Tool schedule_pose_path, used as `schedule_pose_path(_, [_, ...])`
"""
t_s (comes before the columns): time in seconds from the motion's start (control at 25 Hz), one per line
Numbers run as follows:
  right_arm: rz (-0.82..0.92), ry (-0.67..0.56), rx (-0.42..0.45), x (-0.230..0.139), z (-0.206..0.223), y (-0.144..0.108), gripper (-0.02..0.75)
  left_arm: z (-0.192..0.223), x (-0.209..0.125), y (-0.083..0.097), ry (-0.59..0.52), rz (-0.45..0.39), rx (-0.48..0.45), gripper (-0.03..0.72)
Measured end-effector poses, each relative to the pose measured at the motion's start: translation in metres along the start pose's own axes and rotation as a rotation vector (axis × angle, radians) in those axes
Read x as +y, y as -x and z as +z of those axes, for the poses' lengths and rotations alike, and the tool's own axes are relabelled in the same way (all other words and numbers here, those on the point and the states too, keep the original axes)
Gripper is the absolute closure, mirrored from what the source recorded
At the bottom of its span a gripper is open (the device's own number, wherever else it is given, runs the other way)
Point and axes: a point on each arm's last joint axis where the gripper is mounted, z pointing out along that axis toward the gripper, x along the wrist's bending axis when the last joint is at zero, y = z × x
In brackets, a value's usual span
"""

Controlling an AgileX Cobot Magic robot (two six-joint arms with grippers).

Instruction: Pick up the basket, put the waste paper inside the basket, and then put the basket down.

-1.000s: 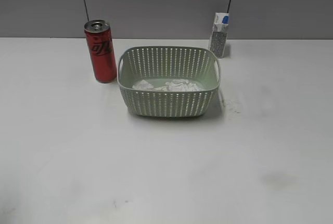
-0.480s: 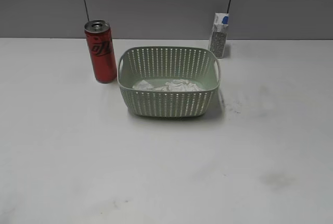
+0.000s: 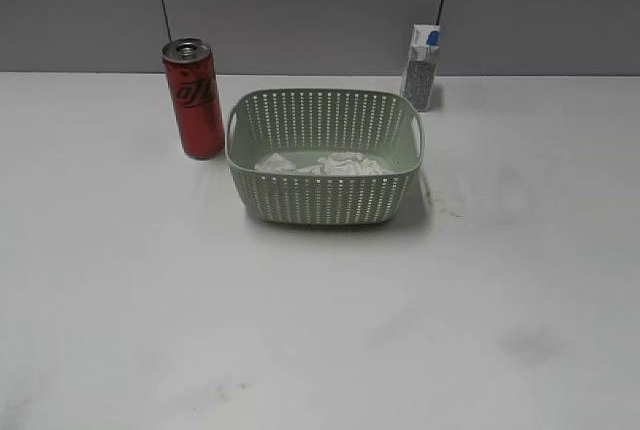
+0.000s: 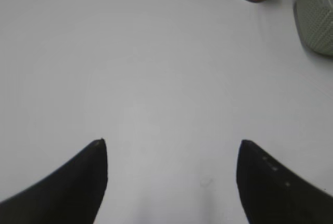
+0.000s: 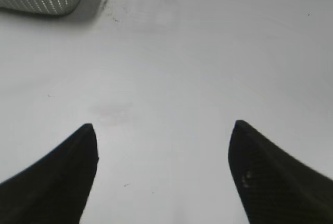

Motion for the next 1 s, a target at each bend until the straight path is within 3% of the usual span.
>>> schedule_pose_path(0.6, [-0.034,0.144,-0.005,-0.025,-0.027,-0.007,0.148,-0.053,-0.027,0.006,0.370,0.066,0.050,0.132])
schedule_pose_path(1.0, [-0.037,0.152,-0.008,-0.026,-0.029,-0.007,0.148,-0.062,-0.039,0.008,0.429,0.029,0.041,0.132])
